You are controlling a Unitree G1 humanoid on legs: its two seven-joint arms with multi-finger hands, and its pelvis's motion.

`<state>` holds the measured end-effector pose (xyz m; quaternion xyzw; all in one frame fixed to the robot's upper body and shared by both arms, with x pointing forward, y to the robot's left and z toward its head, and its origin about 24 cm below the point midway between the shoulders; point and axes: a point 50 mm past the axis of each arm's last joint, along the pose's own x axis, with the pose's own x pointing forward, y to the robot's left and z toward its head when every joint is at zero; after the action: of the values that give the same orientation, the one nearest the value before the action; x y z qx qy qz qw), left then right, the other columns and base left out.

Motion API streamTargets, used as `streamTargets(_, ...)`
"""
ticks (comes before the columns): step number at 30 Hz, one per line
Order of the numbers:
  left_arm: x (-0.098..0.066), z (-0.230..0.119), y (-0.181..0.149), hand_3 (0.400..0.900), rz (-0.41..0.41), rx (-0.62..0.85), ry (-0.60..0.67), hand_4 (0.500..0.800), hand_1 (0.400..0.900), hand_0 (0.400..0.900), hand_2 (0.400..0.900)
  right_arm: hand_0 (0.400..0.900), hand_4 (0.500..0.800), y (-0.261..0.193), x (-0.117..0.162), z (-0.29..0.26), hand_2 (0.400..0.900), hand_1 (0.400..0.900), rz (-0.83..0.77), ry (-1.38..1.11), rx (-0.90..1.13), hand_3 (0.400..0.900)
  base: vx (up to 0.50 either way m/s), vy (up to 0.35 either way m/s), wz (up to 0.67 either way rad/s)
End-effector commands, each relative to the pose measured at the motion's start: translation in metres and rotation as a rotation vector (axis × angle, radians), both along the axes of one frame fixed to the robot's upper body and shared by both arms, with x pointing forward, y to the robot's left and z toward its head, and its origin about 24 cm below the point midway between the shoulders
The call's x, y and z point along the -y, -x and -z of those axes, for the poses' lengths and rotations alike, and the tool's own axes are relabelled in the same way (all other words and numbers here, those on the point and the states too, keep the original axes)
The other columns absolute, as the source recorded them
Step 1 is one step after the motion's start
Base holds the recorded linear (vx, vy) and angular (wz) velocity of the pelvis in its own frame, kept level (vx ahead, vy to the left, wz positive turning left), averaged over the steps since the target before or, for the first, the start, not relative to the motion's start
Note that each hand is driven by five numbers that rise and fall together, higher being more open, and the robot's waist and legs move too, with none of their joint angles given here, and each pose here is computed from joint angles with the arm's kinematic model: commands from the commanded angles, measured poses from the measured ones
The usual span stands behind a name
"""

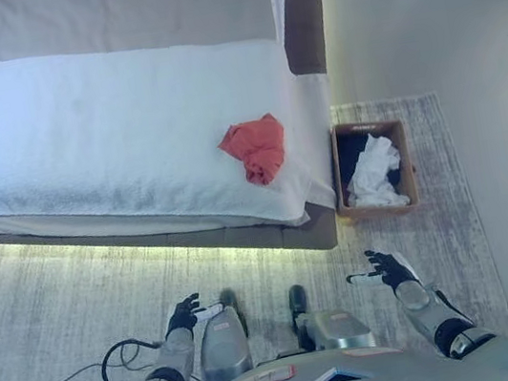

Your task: Put the clothes on the bed into the basket.

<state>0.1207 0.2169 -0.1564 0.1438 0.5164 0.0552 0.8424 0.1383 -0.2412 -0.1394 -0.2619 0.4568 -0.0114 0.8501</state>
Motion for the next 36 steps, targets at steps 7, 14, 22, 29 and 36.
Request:
streamTargets(7, -0.012, -0.002, 0.004, 0.900, -0.053, 0.032, -0.051, 0.800, 0.900, 0.900, 0.900, 0.900, 0.800, -0.031, 0.003, -0.017, 0.900, 0.900, -0.052, 0.028, 0.134, 0.900, 0.310, 0.192, -0.49)
streamTargets(14, -0.025, -0.010, -0.009, 0.900, -0.034, 0.075, -0.089, 0.800, 0.900, 0.900, 0.900, 0.900, 0.800, -0.024, -0.013, -0.010, 0.900, 0.900, -0.038, -0.034, 0.110, 0.900, 0.439, 0.278, -0.13)
streamTargets(22, -0.043, -0.023, -0.029, 0.900, -0.028, 0.125, -0.143, 0.800, 0.900, 0.900, 0.900, 0.900, 0.800, -0.058, -0.033, -0.030, 0.900, 0.900, -0.136, -0.048, 0.252, 0.900, 0.216, 0.229, 0.00)
streamTargets(29, -0.041, -0.028, -0.042, 0.900, 0.006, 0.155, -0.168, 0.800, 0.900, 0.900, 0.900, 0.900, 0.800, -0.105, -0.021, -0.073, 0.900, 0.900, -0.236, 0.115, 0.455, 0.900, 0.157, -0.081, 0.17)
streamTargets(36, -0.034, -0.027, -0.046, 0.900, 0.037, 0.160, -0.170, 0.800, 0.900, 0.900, 0.900, 0.900, 0.800, -0.120, -0.001, -0.097, 0.900, 0.900, -0.226, 0.232, 0.538, 0.900, 0.235, -0.250, 0.58)
